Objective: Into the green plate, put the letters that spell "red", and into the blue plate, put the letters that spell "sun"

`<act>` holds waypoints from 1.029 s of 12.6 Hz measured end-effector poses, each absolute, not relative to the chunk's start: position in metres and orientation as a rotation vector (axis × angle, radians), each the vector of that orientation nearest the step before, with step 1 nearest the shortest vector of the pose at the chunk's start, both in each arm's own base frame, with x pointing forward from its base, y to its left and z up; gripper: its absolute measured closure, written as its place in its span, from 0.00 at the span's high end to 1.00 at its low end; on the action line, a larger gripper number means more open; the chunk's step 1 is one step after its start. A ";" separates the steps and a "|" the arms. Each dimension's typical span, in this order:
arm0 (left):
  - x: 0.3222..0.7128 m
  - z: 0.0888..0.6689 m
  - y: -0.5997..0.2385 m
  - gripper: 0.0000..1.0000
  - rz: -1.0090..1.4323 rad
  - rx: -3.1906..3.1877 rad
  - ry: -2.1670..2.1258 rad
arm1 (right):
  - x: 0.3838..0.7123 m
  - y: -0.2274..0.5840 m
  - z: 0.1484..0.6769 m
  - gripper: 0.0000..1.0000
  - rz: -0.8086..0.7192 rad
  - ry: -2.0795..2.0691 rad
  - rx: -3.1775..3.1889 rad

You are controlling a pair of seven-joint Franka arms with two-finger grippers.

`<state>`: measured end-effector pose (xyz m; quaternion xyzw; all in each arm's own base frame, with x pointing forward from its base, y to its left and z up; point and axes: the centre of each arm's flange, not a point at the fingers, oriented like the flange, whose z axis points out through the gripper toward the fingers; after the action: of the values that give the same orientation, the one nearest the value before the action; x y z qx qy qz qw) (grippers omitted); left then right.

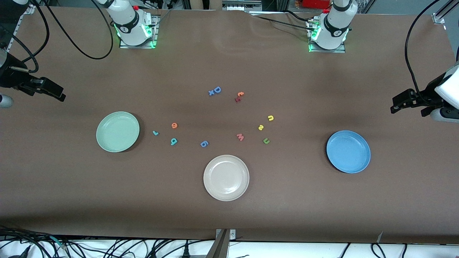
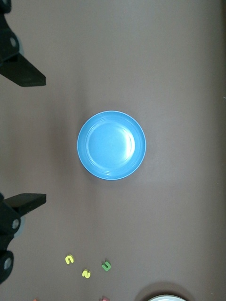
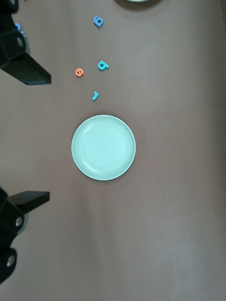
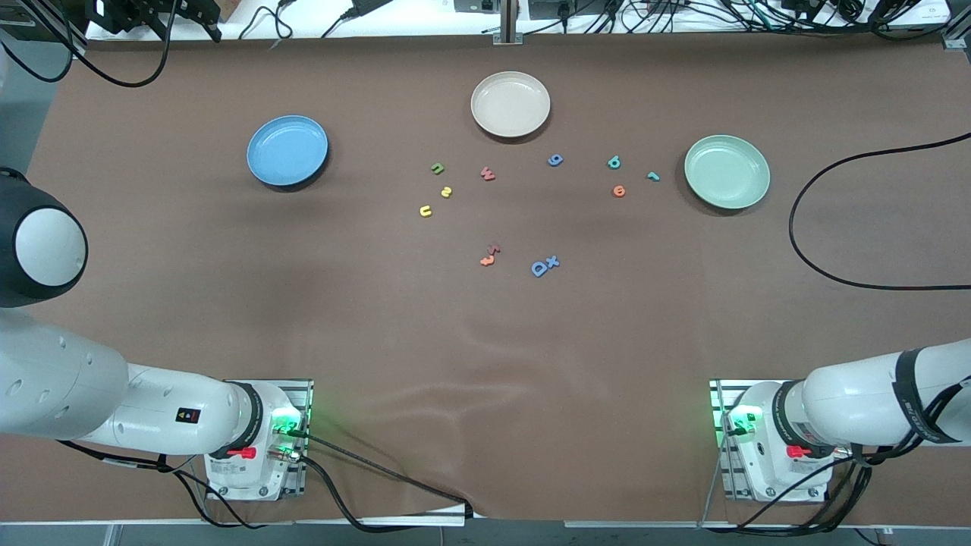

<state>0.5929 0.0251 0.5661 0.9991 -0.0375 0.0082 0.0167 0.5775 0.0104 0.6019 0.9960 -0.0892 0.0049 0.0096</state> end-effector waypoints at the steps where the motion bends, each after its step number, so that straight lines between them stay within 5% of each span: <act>1: 0.592 0.566 0.025 1.00 0.015 3.105 -0.117 | 0.577 0.010 0.601 1.00 0.013 -0.279 3.110; 13: 0.592 0.565 0.021 1.00 0.008 3.104 -0.127 | 0.577 0.010 0.601 1.00 0.012 -0.279 3.110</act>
<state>0.5919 0.0212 0.5651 0.9990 -0.0408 0.0027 0.0175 0.5774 0.0104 0.6008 0.9960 -0.0892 0.0038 0.0098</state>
